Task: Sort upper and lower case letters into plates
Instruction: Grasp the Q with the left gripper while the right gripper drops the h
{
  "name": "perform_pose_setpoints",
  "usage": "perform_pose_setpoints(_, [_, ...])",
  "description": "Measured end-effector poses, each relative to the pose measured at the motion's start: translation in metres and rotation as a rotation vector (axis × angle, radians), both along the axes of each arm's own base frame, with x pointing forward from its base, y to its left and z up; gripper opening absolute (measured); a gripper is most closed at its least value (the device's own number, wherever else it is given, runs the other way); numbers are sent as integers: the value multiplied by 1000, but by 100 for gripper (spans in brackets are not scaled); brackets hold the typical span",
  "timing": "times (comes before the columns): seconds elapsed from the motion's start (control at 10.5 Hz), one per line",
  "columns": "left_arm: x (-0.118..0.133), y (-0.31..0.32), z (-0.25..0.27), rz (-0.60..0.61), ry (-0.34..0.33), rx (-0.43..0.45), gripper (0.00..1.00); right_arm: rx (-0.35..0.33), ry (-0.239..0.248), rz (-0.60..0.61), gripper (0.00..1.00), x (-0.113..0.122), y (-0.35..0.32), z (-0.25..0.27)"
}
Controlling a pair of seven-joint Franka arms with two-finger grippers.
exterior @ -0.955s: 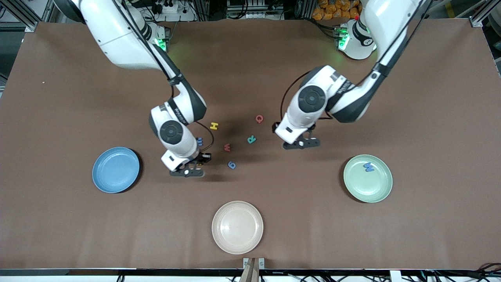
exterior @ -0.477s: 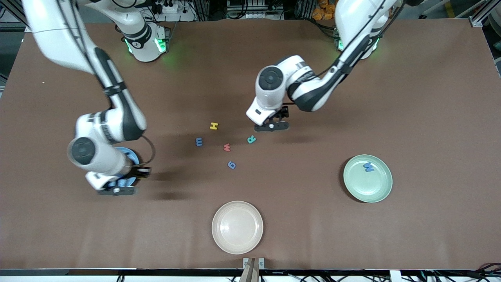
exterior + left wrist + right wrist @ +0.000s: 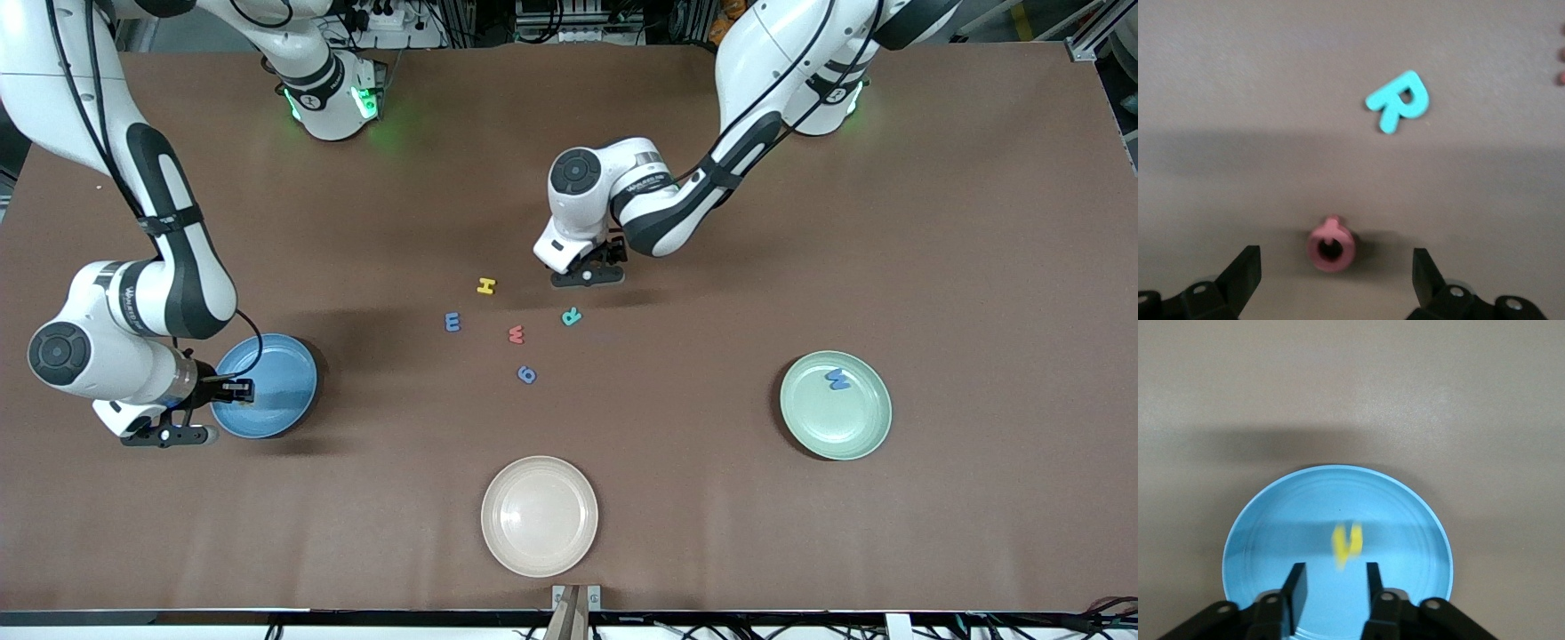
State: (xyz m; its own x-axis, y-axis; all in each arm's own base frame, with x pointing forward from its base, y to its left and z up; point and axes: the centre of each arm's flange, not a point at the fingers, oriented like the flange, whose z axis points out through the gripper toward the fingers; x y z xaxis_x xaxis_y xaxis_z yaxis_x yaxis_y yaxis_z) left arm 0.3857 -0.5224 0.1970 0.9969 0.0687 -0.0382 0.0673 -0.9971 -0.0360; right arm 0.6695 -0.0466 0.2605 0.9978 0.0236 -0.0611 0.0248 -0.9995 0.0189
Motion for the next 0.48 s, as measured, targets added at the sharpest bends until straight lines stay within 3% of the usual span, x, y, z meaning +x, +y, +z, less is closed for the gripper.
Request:
perform_pose_setpoints(0.29, [-13, -9, -2, 2, -6, 6, 97, 8, -2, 42, 91, 2, 29, 2])
perform_pose_setpoints(0.38, [-13, -7, -6, -7, -12, 16, 95, 8, -13, 52, 100, 5, 36, 6])
perform_pose_setpoints(0.48, [-12, -4, -12, -12, -19, 28, 94, 7, -27, 53, 100, 9, 37, 14])
